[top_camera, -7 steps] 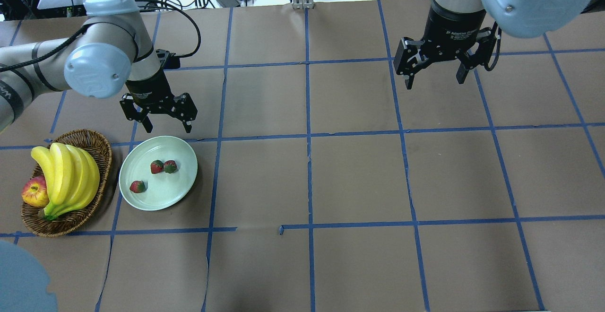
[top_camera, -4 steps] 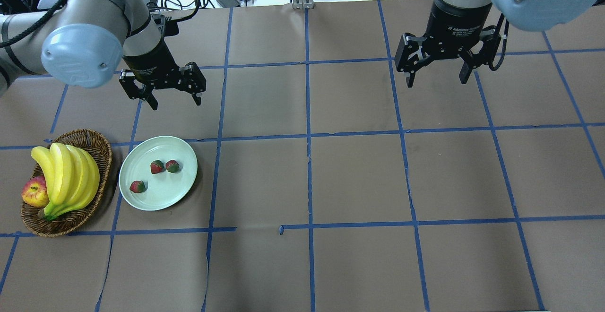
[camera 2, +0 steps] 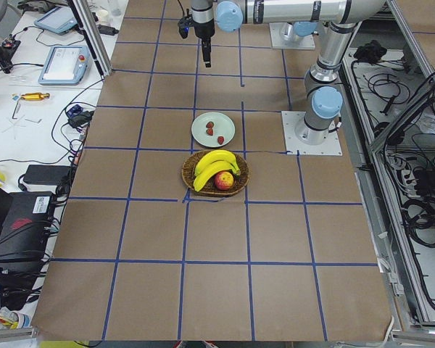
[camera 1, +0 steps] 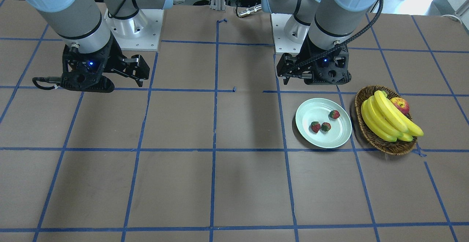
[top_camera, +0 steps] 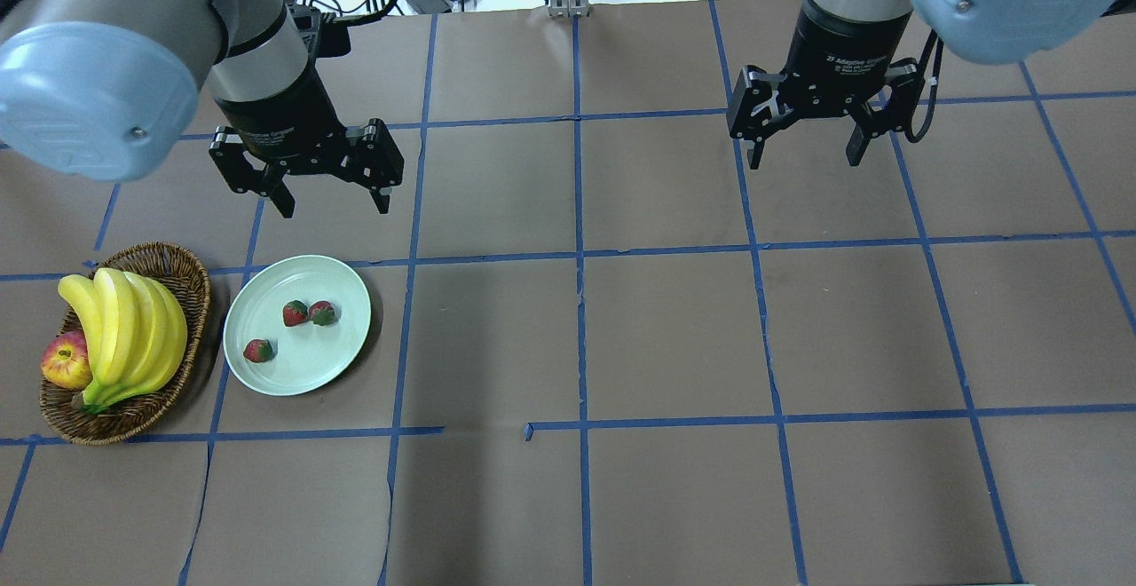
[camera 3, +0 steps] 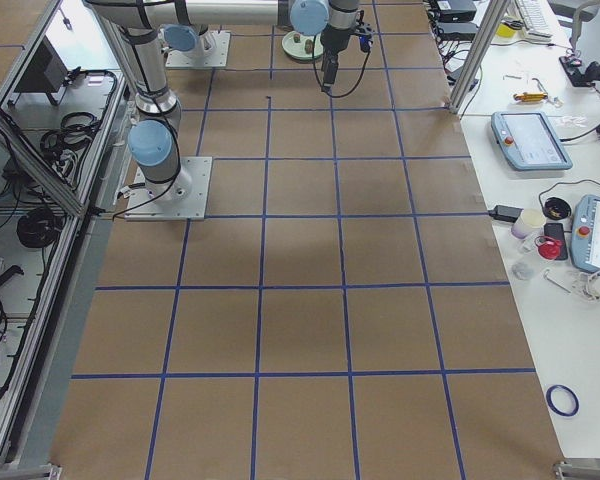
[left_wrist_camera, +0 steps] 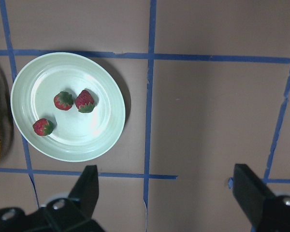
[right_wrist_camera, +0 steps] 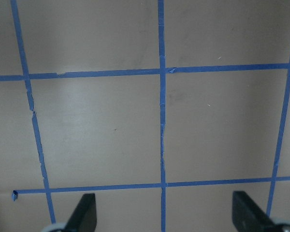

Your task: Collect all strawberries into plate

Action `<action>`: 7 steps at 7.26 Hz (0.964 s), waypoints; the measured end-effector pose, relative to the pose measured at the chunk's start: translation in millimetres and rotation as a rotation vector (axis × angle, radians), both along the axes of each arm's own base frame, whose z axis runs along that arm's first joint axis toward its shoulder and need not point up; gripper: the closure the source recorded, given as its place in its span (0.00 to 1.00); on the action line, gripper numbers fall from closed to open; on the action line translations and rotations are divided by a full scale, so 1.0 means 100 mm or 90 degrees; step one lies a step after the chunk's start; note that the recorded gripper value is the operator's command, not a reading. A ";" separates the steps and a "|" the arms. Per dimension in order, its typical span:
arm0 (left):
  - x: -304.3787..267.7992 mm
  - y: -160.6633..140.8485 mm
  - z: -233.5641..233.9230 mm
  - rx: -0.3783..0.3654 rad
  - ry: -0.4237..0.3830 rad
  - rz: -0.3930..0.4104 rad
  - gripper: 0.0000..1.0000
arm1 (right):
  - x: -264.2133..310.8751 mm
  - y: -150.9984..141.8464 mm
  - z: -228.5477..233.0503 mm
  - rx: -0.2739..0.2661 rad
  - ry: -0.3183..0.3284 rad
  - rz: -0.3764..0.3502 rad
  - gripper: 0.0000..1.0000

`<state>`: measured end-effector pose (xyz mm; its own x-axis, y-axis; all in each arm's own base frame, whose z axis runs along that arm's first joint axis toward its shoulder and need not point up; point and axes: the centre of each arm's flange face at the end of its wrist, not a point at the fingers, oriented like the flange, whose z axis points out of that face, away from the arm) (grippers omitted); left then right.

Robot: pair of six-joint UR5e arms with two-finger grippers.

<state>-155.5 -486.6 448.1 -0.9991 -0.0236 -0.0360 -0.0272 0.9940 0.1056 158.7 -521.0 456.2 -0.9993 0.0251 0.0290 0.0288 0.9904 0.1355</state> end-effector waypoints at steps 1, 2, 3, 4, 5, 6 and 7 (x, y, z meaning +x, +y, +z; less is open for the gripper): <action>0.00 0.09 0.08 0.006 -0.002 -0.002 0.00 | 0.01 0.00 0.00 -0.001 0.000 0.002 0.00; -0.01 0.15 0.13 0.011 -0.003 -0.001 0.00 | 0.01 0.01 0.04 -0.006 0.002 0.002 0.00; -0.01 0.18 0.15 0.013 -0.002 0.000 0.00 | 0.01 0.02 0.11 -0.012 0.005 0.003 0.00; -0.01 0.19 0.15 0.014 -0.002 0.001 0.00 | 0.01 0.04 0.16 -0.019 0.006 0.003 0.00; 0.00 0.18 0.14 0.015 -0.002 0.002 0.00 | 0.01 0.05 0.21 -0.025 0.004 0.003 0.00; 0.01 0.17 0.11 0.017 -0.003 0.003 0.00 | 0.01 0.05 0.25 -0.029 0.005 0.003 0.00; 0.01 0.15 0.07 0.021 -0.003 0.005 0.00 | 0.01 0.05 0.27 -0.029 0.006 0.004 0.00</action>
<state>-154.0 -471.5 455.1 -0.9987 -0.0297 -0.0422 -0.0352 0.9898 0.1378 159.3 -516.0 483.2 -0.9991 0.0210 0.0367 0.0242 0.9956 0.0900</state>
